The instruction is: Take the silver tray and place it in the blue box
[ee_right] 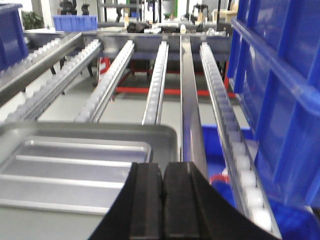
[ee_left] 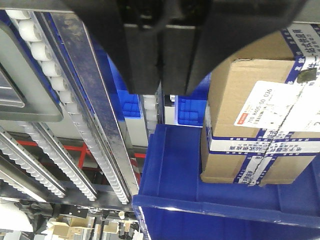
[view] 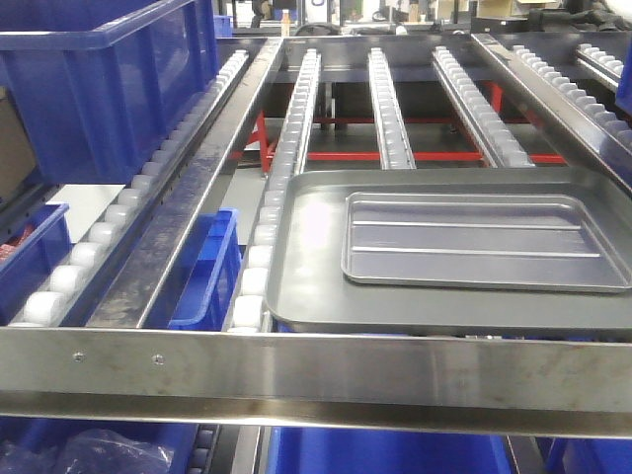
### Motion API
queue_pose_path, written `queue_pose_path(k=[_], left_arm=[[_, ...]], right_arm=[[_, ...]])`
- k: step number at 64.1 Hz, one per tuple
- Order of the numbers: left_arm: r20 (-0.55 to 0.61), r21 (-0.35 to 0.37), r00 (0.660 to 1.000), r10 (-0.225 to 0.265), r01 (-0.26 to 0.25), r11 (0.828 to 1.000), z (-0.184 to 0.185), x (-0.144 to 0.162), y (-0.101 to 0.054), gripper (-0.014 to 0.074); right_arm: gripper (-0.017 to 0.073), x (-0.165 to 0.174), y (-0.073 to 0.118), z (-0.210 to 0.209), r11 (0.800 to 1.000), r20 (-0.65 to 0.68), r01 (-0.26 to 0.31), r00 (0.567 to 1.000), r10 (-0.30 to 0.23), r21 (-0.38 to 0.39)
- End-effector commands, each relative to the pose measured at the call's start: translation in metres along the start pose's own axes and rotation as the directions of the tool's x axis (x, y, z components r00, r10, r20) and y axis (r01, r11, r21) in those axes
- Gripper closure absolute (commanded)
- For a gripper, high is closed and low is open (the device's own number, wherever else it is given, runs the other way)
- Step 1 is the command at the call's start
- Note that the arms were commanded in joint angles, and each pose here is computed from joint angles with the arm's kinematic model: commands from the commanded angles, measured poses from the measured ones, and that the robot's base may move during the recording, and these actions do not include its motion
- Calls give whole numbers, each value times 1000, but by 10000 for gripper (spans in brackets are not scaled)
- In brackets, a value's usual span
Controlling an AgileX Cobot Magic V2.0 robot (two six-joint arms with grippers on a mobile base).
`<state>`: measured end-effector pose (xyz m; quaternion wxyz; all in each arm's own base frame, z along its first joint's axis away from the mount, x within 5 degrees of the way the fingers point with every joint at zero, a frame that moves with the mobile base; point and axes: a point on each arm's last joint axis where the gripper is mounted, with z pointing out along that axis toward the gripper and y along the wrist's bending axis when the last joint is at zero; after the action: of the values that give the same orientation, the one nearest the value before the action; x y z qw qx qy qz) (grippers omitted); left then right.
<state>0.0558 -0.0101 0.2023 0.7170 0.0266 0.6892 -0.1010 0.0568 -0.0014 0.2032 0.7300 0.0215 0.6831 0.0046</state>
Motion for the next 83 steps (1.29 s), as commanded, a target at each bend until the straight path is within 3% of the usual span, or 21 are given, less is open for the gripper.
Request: queue_pose_path(k=[1, 9, 16, 25, 30, 38, 42, 46, 54, 59, 65, 70, 78, 83], left_arm=[[121, 5, 993, -4, 3, 1000, -3, -14, -1, 698], [127, 9, 992, 6, -7, 1000, -3, -36, -3, 697], [76, -6, 992, 101, -101, 995, 3, -73, -7, 697], [-30, -8, 995, 95, -95, 995, 29, -114, -11, 693], [-125, -4, 989, 79, -80, 997, 52, -131, -13, 649], [-227, 67, 970, 90, -77, 995, 90, -147, -25, 453], [-257, 135, 960, 108, -75, 988, 111, -149, -39, 329], [-291, 213, 948, 132, -71, 975, 131, -148, -56, 245], [-362, 366, 910, 199, -58, 929, 168, -139, -103, 214], [-401, 432, 892, 211, -19, 902, 185, -133, -133, 214], [-476, 448, 865, 160, 82, 890, 207, -134, -162, 214], [-587, 428, 797, 143, 156, 890, 228, -128, -178, 214], [-663, 430, 723, 194, 156, 889, 257, -125, -197, 214], [-678, 433, 707, 201, 163, 886, 273, -127, -209, 214]], right_arm=[[505, -17, 1, -3, 1000, 180, -7, 984, 10, -15], [505, -49, 2, -8, 998, 187, -64, 980, 67, -21], [505, -79, 3, -8, 998, 63, -66, 996, 67, -4], [493, -108, 4, 8, 998, -24, -67, 997, 67, 7], [421, -119, 4, 23, 998, -71, -65, 995, 66, 12], [232, -128, 4, 44, 998, -176, -64, 982, 67, 23], [165, -128, 6, 54, 998, -226, -63, 972, 65, 17], [153, -126, 8, 65, 998, -278, -62, 959, 61, 5], [153, -121, 12, 87, 998, -410, -58, 911, 48, -13], [153, -120, 14, 100, 999, -490, -54, 871, 42, -10], [153, -121, 15, 119, 999, -581, -47, 813, 39, 1], [153, -124, 16, 135, 999, -640, -41, 767, 37, 8], [131, -120, 18, 163, 1000, -711, -1, 703, -11, -16], [57, -114, 19, 182, 1000, -749, -1, 663, -10, -14]])
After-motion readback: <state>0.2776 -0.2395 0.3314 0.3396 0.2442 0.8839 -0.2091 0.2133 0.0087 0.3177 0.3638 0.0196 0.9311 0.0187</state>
